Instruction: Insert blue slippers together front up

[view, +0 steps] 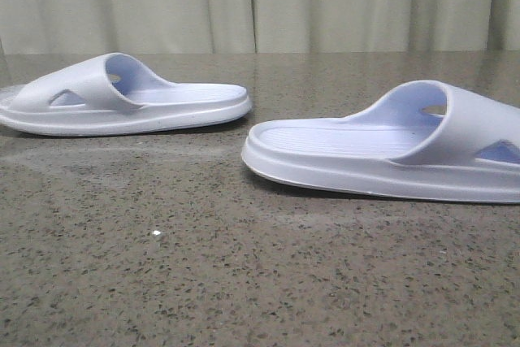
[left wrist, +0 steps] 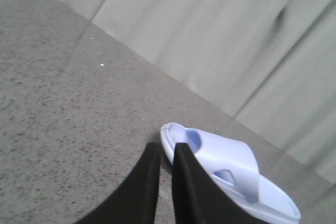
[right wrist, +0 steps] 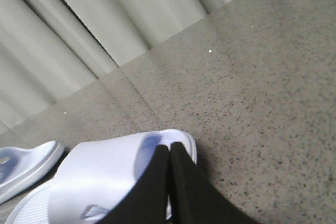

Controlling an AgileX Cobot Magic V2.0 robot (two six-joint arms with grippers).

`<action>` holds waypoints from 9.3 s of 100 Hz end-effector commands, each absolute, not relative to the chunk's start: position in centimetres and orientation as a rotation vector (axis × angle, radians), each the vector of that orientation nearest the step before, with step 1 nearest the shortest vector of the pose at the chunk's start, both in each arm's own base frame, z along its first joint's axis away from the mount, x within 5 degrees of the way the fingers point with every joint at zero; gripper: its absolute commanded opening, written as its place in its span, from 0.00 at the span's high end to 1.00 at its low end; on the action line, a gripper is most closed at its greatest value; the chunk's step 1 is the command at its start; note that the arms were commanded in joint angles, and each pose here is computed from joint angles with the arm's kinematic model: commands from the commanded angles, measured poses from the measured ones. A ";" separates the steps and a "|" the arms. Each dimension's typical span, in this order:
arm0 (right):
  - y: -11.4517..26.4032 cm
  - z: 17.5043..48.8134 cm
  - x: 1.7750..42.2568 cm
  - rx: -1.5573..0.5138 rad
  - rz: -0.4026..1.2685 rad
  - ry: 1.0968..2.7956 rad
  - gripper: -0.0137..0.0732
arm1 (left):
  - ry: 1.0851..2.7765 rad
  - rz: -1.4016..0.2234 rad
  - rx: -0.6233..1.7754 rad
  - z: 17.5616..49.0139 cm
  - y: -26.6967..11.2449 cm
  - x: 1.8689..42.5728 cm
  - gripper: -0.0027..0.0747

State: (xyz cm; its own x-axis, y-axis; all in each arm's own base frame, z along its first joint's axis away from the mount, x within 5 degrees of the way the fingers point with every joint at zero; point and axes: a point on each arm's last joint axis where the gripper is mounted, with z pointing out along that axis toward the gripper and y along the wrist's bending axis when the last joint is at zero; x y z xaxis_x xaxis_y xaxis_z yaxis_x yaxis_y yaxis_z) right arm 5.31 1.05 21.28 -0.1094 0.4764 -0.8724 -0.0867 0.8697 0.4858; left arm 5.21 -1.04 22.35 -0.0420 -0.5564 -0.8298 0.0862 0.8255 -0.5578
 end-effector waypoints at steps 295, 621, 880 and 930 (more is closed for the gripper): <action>-1.4 24.7 22.2 0.204 0.964 2.486 0.59 | 2.155 -0.536 0.089 30.6 -3.4 14.2 0.57; -1.6 28.3 23.9 0.163 0.967 2.351 0.97 | 2.240 -0.901 0.072 28.0 -0.1 29.4 0.95; 9.2 27.4 32.0 -0.157 1.600 2.107 0.97 | 2.090 -1.645 -0.035 29.7 -5.0 27.3 0.95; 12.2 27.7 33.4 -0.253 1.617 2.125 0.97 | 2.100 -1.640 -0.011 29.3 -5.2 27.4 0.95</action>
State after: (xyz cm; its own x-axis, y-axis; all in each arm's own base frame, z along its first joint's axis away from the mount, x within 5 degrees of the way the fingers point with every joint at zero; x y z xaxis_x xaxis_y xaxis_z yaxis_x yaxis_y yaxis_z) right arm 34.85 10.48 24.43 -0.8822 0.1912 -0.4304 -0.3057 0.4625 0.8322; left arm 28.87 -3.29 26.56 -0.8449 -0.3980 -0.3574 0.1464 0.4705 -0.8702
